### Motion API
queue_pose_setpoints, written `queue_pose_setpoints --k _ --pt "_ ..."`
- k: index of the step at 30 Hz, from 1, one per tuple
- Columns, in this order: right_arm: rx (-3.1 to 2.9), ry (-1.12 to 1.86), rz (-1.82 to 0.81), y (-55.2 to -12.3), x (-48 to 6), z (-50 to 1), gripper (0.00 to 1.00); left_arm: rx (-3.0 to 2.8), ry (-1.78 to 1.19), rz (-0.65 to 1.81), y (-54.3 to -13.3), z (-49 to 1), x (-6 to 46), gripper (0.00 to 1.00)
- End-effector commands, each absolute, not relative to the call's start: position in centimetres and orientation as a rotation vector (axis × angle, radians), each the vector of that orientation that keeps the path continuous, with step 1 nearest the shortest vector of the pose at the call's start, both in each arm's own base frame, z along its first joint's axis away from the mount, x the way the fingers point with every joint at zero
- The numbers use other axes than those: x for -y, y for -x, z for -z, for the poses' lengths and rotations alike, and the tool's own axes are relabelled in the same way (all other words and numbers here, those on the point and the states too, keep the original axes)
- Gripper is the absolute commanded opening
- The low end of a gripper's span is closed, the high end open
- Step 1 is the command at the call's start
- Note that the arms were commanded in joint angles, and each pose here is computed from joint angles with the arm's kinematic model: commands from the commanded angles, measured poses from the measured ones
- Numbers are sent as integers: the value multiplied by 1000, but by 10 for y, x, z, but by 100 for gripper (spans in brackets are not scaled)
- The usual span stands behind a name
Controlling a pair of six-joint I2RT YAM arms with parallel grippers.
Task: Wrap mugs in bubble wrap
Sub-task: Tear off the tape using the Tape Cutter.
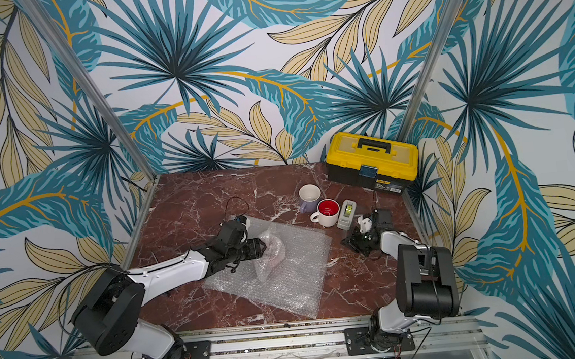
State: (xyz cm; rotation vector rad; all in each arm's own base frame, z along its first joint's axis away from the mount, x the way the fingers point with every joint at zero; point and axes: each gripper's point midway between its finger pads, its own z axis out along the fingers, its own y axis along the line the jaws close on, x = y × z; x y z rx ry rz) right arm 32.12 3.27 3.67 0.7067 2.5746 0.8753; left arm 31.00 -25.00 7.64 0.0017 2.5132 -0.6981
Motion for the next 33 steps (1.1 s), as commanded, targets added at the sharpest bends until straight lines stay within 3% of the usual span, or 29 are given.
queue_pose_setpoints --k 1,33 --pt "-2743 -829 -806 -288 -33 -13 0 -2544 -18 701 -307 -70 254 59" --pt "-2910 -1071 -599 -256 -17 3 0 -2543 -19 699 -306 -69 255 59"
